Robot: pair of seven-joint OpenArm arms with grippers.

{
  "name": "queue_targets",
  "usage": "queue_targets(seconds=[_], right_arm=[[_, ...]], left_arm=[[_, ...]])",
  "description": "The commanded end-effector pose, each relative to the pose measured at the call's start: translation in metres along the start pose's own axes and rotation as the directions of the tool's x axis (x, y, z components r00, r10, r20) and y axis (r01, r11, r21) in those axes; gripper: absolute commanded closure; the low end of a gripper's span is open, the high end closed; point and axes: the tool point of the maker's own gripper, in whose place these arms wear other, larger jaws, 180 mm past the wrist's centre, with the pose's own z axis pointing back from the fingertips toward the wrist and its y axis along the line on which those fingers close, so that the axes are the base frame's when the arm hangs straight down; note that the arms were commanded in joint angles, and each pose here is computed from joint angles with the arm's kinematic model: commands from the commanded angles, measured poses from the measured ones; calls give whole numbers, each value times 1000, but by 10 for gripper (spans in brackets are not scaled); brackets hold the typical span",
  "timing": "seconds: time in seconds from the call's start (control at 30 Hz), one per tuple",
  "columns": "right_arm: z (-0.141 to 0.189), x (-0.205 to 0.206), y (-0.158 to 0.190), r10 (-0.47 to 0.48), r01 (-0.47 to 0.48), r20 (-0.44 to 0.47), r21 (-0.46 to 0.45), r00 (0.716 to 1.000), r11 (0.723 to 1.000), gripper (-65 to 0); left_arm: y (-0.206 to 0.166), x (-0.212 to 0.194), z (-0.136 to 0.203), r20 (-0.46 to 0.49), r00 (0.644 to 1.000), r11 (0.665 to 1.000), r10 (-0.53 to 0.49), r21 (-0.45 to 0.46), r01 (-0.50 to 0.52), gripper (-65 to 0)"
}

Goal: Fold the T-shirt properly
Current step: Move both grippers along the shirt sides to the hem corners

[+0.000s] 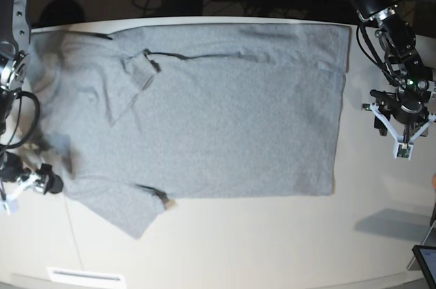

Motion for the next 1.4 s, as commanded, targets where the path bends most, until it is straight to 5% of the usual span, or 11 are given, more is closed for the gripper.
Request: queue_targets(seconds=[0.0,0.37,1.0,1.37], right_arm=[[13,24,-8,-17,17,67,0,998,1000,-628],[10,-2,-22,-40,41,44,-28,998,999,-628],[-29,-33,23,-13,14,-39,44,999,999,-620],[-29,-32,23,-14,15,-36,44,999,999,-286]], left_arm=[[12,11,5,38,999,1000,-7,29,6,-326],[16,13,6,42,999,999,-18,38,16,-326],[17,12,3,33,999,999,-11,35,10,-328],[21,33,-42,7,991,990,136,-34,-136,-334]])
